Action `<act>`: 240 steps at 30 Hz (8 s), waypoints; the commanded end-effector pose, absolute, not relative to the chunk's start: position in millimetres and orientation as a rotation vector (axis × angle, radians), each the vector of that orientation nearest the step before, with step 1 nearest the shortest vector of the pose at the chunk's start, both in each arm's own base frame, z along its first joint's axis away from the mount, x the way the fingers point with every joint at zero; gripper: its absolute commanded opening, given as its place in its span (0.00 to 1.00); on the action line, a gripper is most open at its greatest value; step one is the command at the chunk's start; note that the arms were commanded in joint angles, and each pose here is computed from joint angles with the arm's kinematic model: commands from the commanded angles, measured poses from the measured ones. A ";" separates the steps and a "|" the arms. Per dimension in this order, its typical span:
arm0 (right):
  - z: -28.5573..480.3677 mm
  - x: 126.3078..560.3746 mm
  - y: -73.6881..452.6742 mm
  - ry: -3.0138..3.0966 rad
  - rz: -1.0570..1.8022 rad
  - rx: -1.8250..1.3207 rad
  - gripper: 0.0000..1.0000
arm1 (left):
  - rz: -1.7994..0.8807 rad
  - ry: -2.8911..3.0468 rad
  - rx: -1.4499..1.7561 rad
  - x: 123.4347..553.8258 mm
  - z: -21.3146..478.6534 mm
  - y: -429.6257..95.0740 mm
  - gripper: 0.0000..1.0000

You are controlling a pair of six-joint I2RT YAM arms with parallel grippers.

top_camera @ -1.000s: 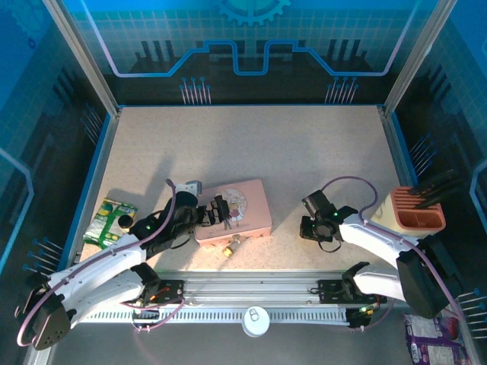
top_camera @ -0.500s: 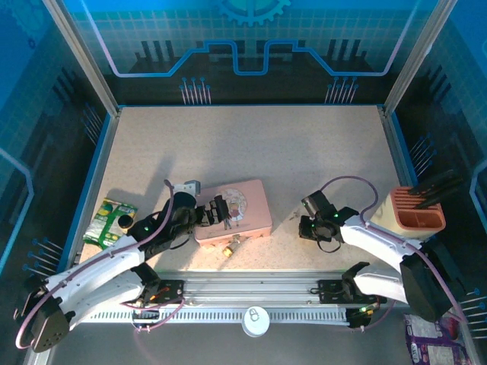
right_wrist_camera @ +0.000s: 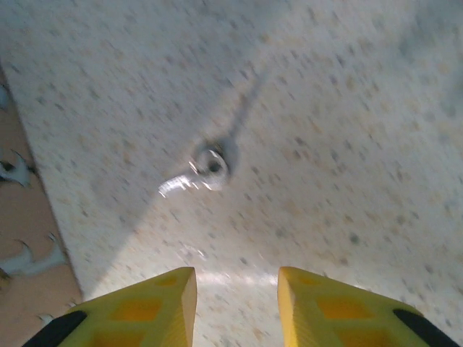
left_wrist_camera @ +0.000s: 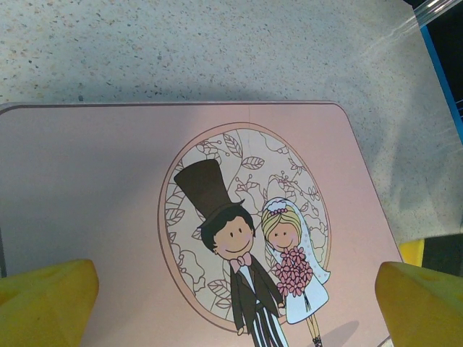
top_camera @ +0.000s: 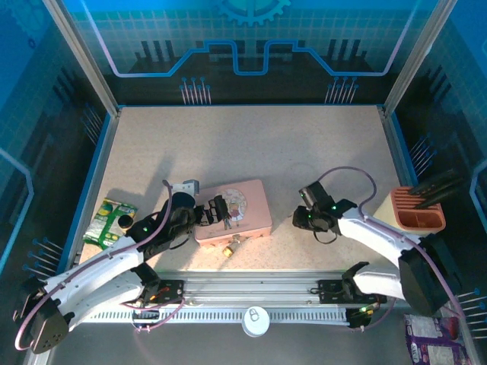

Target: Unlock the padlock with the key

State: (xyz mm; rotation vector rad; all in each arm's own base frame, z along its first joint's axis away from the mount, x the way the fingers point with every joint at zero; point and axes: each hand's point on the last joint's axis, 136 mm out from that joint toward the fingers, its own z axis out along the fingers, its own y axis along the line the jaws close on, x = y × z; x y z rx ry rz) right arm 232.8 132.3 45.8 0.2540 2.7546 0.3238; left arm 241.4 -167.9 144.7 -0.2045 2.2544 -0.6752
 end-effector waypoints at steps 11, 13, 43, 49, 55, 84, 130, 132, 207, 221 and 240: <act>34.4 274.1 139.6 2.820 0.151 0.158 0.36 | -0.621 2.241 -0.207 233.9 143.4 -153.6 0.99; 31.6 276.1 140.7 2.825 0.142 0.151 0.36 | -0.623 2.238 -0.209 233.3 142.9 -152.9 0.99; 34.4 269.4 147.0 2.800 0.289 0.233 0.05 | -0.619 2.251 -0.203 235.3 140.2 -155.9 0.99; 66.9 269.0 158.0 2.699 0.503 0.250 0.03 | -0.661 2.259 -0.176 235.8 143.3 -165.3 0.99; 124.2 272.0 173.3 2.469 0.852 0.370 0.00 | -0.760 2.231 -0.074 237.2 154.3 -189.4 0.99; 259.4 254.4 252.0 1.835 1.695 0.638 0.00 | -0.765 1.596 0.610 244.9 221.9 -298.5 0.73; 231.6 242.7 254.4 1.926 1.573 0.679 0.00 | -0.711 1.491 0.680 244.4 222.8 -301.3 0.19; 229.9 242.4 254.4 1.936 1.567 0.682 0.00 | -0.714 1.492 0.689 243.0 222.0 -301.7 0.23; 207.4 193.5 264.5 1.812 1.190 -0.975 0.27 | -0.870 1.913 1.334 203.0 213.5 -309.2 0.00; 206.7 193.8 264.5 1.820 1.160 -0.990 0.13 | -0.867 1.915 1.344 202.0 212.7 -308.7 0.00; 205.5 216.6 253.8 1.842 1.121 -0.725 0.00 | -0.822 1.823 1.109 228.4 237.3 -295.5 0.14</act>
